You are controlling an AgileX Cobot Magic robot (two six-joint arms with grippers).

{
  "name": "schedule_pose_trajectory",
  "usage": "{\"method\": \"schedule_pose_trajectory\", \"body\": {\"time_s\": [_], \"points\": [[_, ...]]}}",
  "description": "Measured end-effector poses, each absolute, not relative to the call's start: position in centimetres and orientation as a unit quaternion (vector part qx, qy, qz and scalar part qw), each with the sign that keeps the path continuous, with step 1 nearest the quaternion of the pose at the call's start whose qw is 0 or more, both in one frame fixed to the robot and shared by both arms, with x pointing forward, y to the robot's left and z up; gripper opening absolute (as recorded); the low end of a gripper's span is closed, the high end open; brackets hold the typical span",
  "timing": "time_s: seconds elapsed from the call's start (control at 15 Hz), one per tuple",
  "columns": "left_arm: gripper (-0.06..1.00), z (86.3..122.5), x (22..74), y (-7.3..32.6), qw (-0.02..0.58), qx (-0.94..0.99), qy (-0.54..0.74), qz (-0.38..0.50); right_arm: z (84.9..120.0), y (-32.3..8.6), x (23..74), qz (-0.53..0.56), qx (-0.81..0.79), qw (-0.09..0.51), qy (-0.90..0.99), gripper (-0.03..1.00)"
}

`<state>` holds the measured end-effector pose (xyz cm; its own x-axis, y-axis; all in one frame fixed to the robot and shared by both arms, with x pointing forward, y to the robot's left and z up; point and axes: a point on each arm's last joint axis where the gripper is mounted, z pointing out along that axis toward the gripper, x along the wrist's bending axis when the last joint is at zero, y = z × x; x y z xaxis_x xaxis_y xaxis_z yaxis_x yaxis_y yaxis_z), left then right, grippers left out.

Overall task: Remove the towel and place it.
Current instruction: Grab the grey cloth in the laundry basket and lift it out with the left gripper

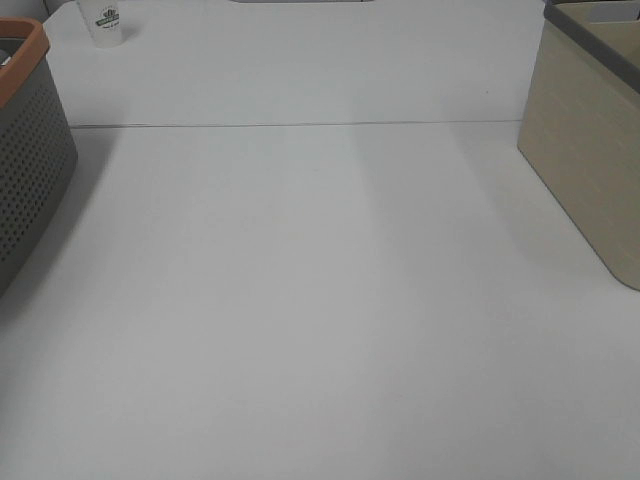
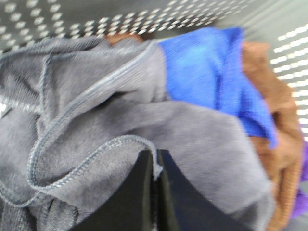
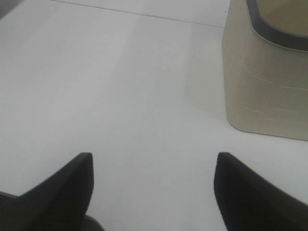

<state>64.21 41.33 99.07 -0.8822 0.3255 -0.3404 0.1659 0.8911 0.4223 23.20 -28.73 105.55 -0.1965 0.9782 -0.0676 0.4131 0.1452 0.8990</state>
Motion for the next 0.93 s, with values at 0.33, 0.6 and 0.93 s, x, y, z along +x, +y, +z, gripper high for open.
{"method": "schedule_pose_trajectory", "body": {"time_s": [0.33,0.6,0.93], "points": [[0.00,103.4,63.5,41.0,0.268,0.141,0.928,0.218,105.5,-28.7,23.2,0.393,0.522,0.359,0.666,0.70],[0.00,108.5,62.1,40.5,0.342,0.167,0.889,0.255,105.5,-28.7,23.2,0.393,0.522,0.359,0.666,0.70],[0.00,116.8,59.3,39.3,0.490,0.191,0.789,0.319,105.5,-28.7,23.2,0.393,0.522,0.359,0.666,0.70]]}}
